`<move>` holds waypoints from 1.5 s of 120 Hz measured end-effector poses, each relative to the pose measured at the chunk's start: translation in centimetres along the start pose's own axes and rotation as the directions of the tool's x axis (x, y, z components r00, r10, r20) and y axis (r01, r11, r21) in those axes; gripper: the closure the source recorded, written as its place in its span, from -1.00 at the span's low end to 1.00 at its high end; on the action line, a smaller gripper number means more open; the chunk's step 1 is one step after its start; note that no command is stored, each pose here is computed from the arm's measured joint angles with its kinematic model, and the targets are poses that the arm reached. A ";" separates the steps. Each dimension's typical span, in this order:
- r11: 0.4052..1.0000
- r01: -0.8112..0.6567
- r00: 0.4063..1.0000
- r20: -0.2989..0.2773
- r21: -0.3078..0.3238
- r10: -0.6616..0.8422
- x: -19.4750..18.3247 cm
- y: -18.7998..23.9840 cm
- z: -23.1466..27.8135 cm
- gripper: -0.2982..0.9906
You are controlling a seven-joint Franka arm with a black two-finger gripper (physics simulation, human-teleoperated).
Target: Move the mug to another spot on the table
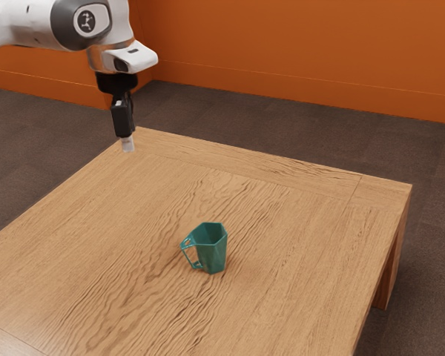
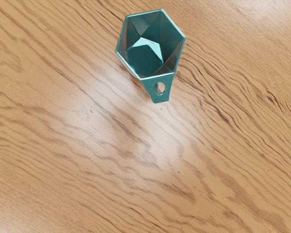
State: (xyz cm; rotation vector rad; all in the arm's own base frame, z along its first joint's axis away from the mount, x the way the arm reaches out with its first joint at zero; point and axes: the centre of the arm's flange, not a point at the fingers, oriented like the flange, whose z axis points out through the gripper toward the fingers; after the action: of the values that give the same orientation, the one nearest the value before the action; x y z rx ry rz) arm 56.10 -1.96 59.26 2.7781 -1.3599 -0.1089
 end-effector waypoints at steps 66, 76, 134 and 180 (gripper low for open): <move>0.999 -0.015 1.000 -0.023 -0.035 0.015 -0.9 3.0 5.7 -0.54; 0.999 -0.038 0.999 -0.040 -0.024 0.037 0.3 3.8 7.9 -0.54; 0.997 0.042 0.989 -0.139 -0.061 -0.050 1.7 3.0 21.5 -0.54; 0.994 0.066 0.984 -0.162 -0.086 -0.080 4.1 1.3 26.3 -0.54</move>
State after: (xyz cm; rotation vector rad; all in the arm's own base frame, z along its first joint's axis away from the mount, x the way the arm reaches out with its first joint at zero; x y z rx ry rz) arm 55.36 -6.26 32.96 2.7023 -1.1891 0.0624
